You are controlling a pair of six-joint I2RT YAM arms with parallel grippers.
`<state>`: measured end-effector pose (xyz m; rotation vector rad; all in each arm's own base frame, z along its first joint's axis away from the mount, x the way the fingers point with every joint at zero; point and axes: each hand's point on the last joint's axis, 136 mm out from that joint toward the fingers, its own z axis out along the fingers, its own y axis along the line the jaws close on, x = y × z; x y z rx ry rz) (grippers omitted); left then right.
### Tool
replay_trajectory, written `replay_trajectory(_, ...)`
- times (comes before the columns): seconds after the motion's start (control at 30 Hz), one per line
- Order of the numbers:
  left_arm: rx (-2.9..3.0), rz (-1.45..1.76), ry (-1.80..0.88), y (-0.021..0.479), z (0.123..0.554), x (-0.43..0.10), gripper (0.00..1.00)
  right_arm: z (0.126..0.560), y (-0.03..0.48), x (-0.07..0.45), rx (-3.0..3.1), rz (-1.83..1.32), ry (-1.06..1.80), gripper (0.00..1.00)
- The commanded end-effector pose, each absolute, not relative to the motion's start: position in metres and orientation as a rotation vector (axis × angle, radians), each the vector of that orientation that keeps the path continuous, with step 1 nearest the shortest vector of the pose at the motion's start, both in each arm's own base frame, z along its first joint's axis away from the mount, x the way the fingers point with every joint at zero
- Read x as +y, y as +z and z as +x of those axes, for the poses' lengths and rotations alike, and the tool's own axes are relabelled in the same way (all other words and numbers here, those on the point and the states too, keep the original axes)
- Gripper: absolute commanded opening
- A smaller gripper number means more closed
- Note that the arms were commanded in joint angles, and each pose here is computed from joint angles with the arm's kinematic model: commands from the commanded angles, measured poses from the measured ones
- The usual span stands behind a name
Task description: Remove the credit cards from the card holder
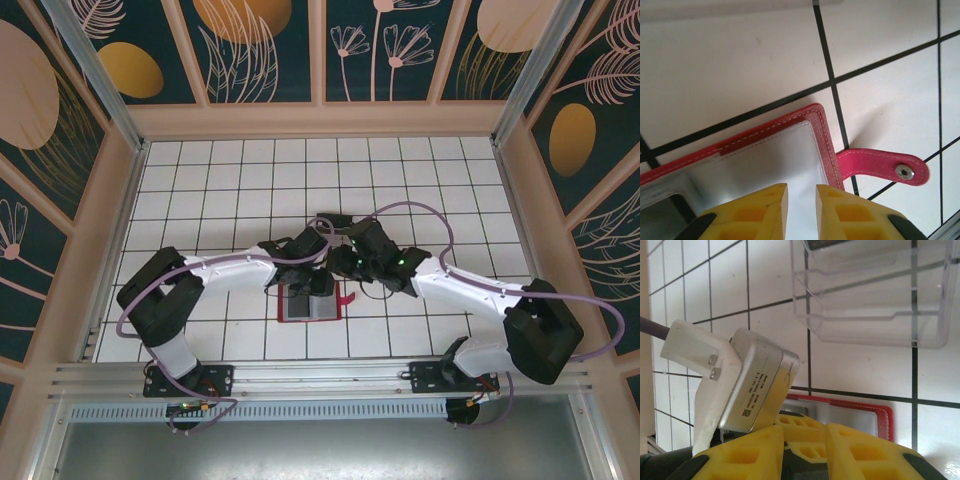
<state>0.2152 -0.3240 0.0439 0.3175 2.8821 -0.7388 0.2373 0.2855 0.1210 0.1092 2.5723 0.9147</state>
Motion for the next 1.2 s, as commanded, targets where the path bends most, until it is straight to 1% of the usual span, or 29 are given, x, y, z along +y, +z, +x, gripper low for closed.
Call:
replay_trajectory(0.0,2.783,0.286,-0.749,0.076,0.23,-0.327,0.24,0.238,0.136,0.29,2.537,0.063,0.944,0.29)
replay_trajectory(0.27,2.747,0.198,-0.75,0.081,0.235,-0.304,0.24,0.239,0.152,0.296,2.505,0.039,0.992,0.29)
replay_trajectory(0.57,2.715,0.112,-0.731,0.084,0.245,-0.265,0.24,0.23,0.148,0.32,2.545,-0.071,1.073,0.29)
replay_trajectory(0.83,2.731,0.042,-0.697,0.067,0.243,-0.231,0.24,0.209,0.126,0.357,2.648,-0.199,1.145,0.28)
replay_trajectory(1.03,2.764,0.003,-0.69,0.05,0.233,-0.216,0.23,0.194,0.097,0.365,2.737,-0.195,1.173,0.26)
replay_trajectory(1.17,2.785,0.009,-0.719,0.044,0.225,-0.217,0.23,0.188,0.079,0.365,2.785,-0.199,1.18,0.21)
